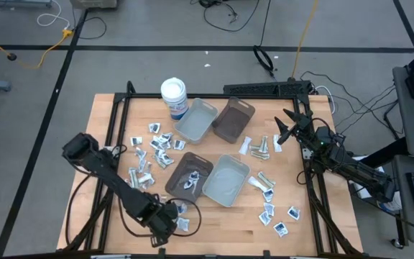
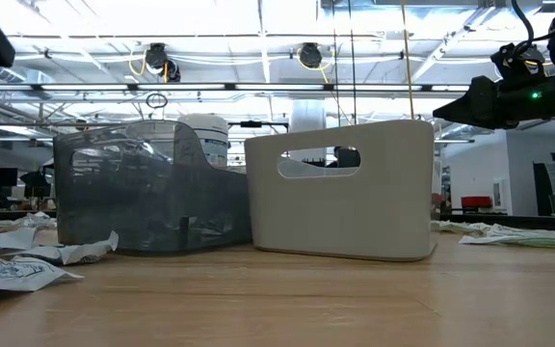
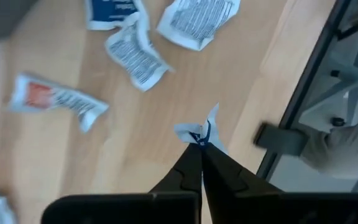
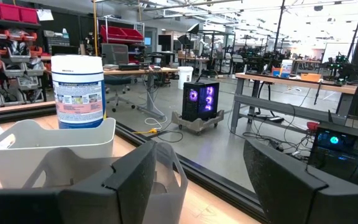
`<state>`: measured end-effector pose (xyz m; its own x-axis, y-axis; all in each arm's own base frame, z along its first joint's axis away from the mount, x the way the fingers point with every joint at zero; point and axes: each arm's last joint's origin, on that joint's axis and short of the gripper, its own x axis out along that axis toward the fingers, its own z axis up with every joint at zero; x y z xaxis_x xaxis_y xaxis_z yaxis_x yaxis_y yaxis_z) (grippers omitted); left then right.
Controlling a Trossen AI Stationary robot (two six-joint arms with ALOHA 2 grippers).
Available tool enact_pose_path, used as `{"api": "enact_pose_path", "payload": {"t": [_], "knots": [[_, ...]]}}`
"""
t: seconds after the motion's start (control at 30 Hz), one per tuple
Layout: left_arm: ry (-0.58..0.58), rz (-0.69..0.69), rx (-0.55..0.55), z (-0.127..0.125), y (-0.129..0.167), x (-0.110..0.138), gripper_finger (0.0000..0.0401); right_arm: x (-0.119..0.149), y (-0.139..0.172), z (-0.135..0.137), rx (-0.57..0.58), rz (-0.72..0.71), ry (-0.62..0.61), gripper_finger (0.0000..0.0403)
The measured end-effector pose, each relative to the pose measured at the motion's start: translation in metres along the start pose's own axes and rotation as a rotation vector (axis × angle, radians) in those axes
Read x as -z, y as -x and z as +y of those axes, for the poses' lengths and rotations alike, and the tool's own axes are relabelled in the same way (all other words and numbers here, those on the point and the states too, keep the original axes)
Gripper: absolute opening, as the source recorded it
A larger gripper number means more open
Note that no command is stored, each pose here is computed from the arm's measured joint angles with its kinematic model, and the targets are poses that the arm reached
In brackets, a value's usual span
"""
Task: Pick & Place First Aid Supplies
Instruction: Put the blue alcohol pad into the bottom black bin
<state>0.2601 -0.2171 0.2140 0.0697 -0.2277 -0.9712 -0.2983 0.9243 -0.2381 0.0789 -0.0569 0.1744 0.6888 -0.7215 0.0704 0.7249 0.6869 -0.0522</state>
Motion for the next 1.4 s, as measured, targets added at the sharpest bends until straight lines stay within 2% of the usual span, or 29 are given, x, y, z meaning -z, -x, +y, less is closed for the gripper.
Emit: {"api": "enact_pose_path", "payload": {"t": [0.3, 0.47, 0.7, 1.0, 1.27, 1.4], "knots": [[-0.018, 0.022, -0.037, 0.015, 0.029, 0.011, 0.0004, 0.000, 0.000, 0.000, 0.001, 0.000, 0.000, 0.0238], [-0.017, 0.021, -0.027, 0.016, 0.032, 0.009, 0.0003, 0.000, 0.000, 0.000, 0.001, 0.000, 0.000, 0.0238], [0.073, -0.016, -0.031, 0.039, 0.037, -0.022, 0.0003, 0.000, 0.000, 0.000, 0.001, 0.000, 0.000, 0.0238], [0.175, -0.061, -0.033, 0.084, 0.049, -0.067, 0.0004, 0.000, 0.000, 0.000, 0.001, 0.000, 0.000, 0.0238], [0.209, -0.086, -0.028, 0.120, 0.058, -0.093, 0.0005, 0.000, 0.000, 0.000, 0.000, 0.000, 0.000, 0.0238], [0.215, -0.097, -0.034, 0.127, 0.056, -0.099, 0.0003, 0.000, 0.000, 0.000, 0.001, 0.000, 0.000, 0.0238]]}}
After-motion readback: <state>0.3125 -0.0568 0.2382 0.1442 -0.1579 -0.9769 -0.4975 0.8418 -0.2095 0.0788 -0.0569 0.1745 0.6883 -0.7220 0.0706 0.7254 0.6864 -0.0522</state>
